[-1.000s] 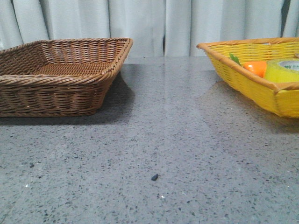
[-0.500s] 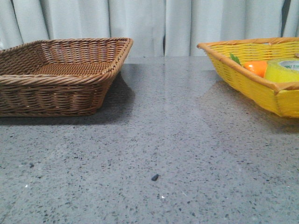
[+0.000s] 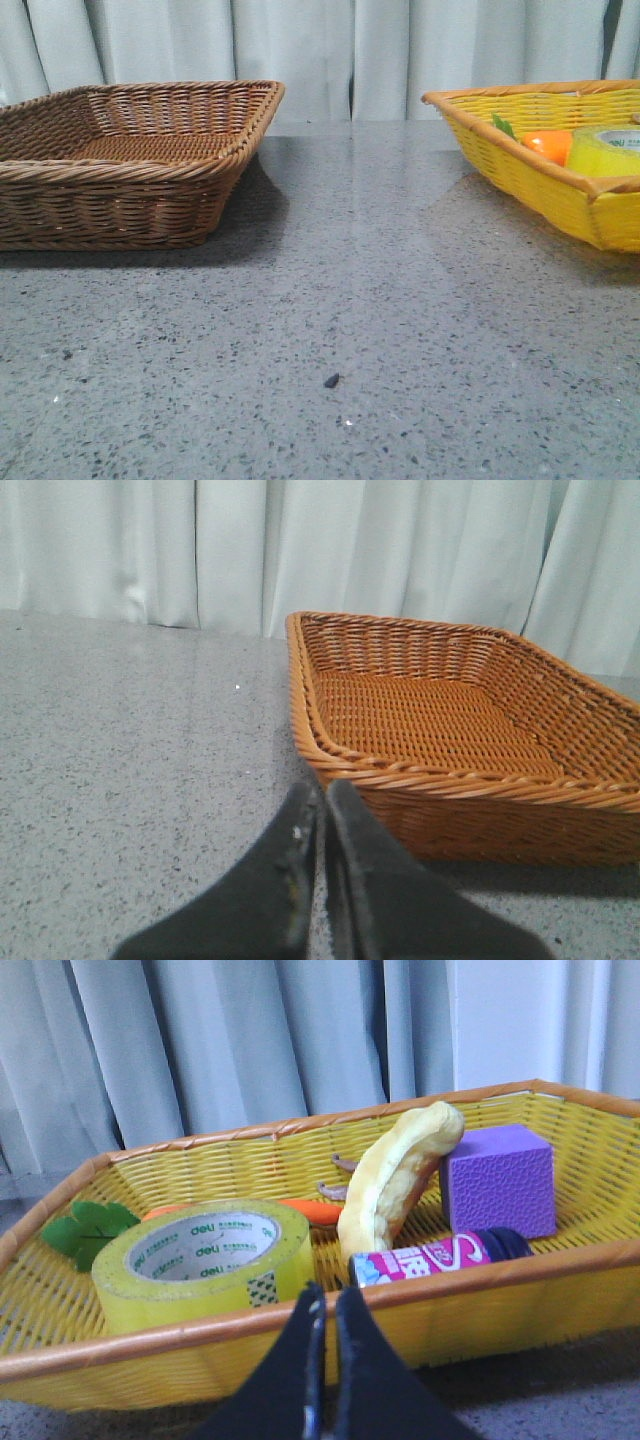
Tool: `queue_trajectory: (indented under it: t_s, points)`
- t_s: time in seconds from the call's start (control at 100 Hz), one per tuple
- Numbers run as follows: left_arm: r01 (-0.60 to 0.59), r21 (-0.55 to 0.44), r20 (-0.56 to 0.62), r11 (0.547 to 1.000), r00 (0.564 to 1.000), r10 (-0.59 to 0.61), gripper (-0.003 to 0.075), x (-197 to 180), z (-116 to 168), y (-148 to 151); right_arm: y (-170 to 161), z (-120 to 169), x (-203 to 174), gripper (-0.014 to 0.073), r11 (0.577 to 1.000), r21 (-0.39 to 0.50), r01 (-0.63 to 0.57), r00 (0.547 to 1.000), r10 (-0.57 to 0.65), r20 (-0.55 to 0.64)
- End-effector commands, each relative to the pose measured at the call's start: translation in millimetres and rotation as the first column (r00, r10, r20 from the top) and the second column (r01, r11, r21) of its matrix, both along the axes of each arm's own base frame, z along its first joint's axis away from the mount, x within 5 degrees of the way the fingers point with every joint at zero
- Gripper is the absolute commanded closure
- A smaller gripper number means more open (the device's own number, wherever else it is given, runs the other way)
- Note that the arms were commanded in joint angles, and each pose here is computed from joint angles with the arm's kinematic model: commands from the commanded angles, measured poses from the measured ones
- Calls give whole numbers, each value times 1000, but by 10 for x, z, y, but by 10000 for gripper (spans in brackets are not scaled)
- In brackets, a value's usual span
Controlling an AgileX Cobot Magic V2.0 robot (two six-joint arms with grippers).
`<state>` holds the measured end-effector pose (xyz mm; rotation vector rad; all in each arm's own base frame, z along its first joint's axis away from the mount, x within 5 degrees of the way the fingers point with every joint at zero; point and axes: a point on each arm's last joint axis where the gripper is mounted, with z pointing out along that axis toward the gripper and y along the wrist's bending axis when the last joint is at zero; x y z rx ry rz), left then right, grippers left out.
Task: Transfer tape with both arms
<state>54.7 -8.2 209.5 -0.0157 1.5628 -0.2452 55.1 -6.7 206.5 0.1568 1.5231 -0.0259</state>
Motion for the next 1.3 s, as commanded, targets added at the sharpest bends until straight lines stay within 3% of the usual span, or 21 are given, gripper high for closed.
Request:
queue_trajectory:
  t_s: [0.0,0.38,0.59,0.69,0.87,1.01,1.29]
  points:
    - [0,-35,113,999,994,4,741,-25,263,7,4,234,-17,669,1000,-8,-2,996,3,91]
    - [-1,-31,81,1000,997,3,741,94,617,-10,-21,665,139,669,1000,9,5,999,-5,-42]
    - [-1,-27,51,1000,999,3,741,207,786,-26,-58,983,378,661,999,33,21,967,-12,-255]
    - [-2,-24,32,1000,999,3,741,263,823,-34,-72,1150,554,590,1000,26,15,936,-5,-351]
    - [-3,-22,21,1000,1000,3,741,313,844,-41,14,1501,868,321,997,1,-79,891,71,-449]
    - [-3,-22,22,1000,1000,4,741,315,844,-41,178,1688,1150,244,985,13,-172,823,151,-548]
    - [-3,-22,22,1000,1000,4,741,315,844,-41,607,1621,1863,244,954,40,-298,576,212,-790]
